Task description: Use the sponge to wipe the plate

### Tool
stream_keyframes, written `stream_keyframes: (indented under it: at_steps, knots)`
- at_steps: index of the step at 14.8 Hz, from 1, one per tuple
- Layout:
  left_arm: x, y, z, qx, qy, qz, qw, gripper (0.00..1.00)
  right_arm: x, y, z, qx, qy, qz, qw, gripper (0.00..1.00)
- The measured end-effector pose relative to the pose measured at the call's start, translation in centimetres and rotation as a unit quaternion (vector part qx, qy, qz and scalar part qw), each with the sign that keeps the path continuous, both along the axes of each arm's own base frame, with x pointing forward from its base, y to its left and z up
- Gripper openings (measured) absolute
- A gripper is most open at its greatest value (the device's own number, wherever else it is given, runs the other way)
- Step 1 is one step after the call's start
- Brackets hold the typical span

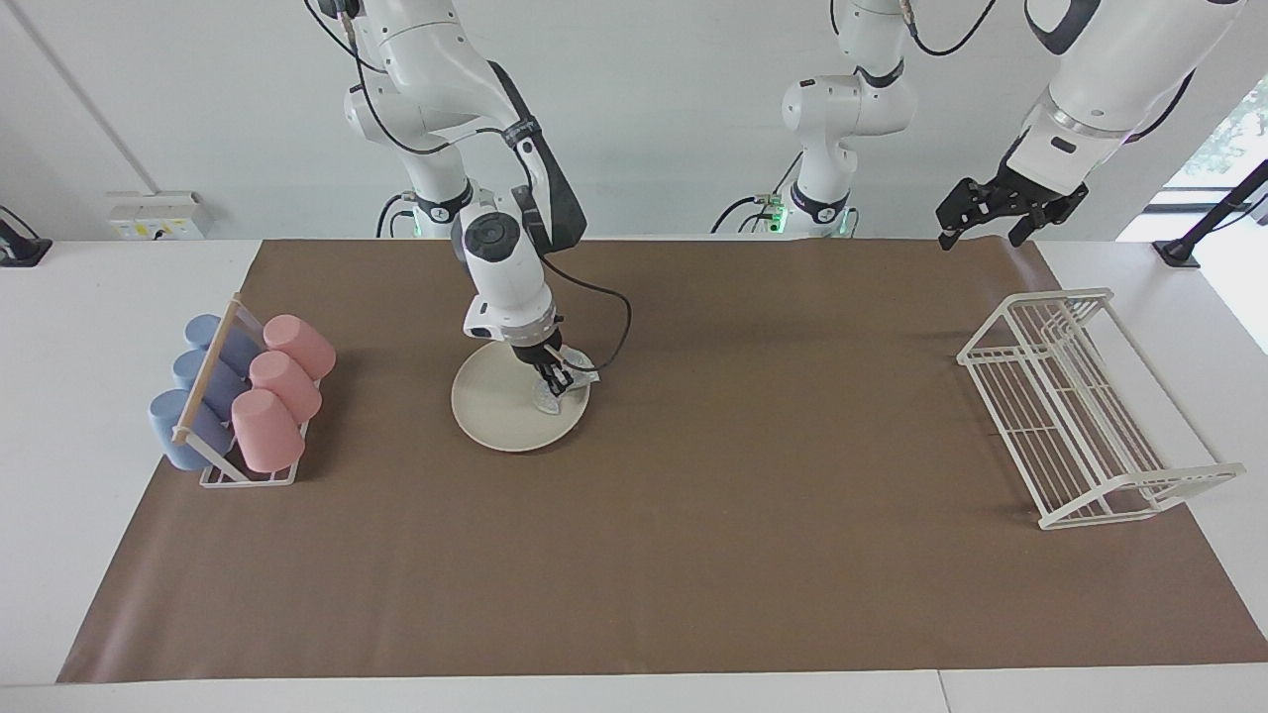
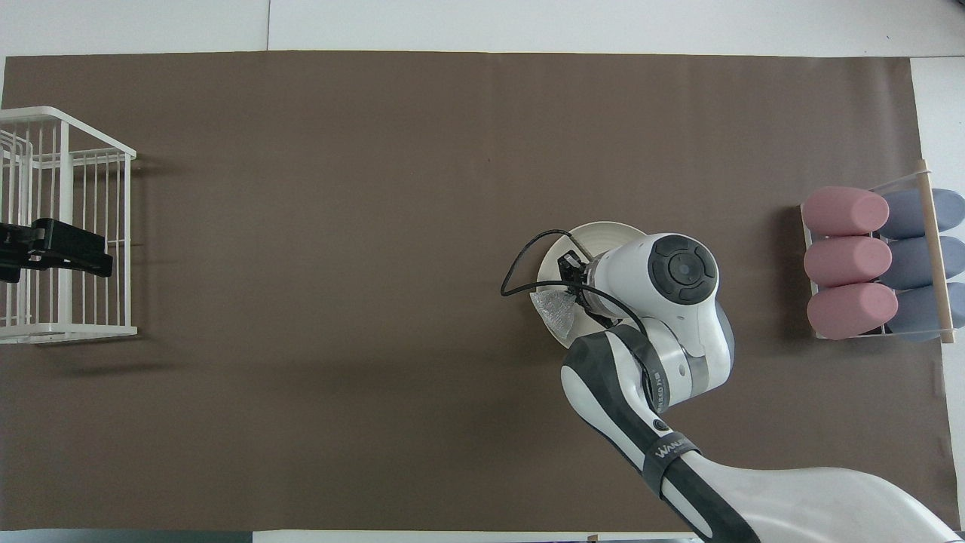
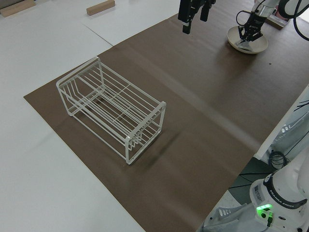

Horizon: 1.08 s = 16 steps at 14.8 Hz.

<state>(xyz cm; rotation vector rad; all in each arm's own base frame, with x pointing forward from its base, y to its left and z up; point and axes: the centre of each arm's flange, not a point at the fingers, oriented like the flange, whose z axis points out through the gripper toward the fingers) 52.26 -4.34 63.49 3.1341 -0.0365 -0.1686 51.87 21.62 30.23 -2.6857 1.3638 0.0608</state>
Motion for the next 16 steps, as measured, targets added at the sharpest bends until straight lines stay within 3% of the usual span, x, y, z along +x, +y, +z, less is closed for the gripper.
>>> stream_keyframes:
  at_steps: [4, 7, 11, 16]
  knots:
    - [0.0, -0.2, 0.0, 0.000, 0.001, -0.001, 1.000, 1.00, 2.5, -8.0, -0.1, -0.005, -0.016, 0.056, 0.998, 0.11]
    - [0.0, 0.0, -0.1, 0.000, 0.001, 0.001, 1.000, 1.00, 2.9, -9.7, -0.2, -0.006, -0.018, 0.070, 0.997, 0.11]
    - [-0.1, 0.2, 0.1, 0.000, 0.000, 0.002, 1.000, 1.00, 2.2, -7.4, -0.3, -0.004, -0.012, 0.055, 0.998, 0.11]
    - [-1.9, 0.3, 2.9, -0.002, -0.026, 0.002, 1.000, 1.00, -1.2, 1.5, -0.2, -0.001, 0.004, 0.010, 1.000, 0.11]
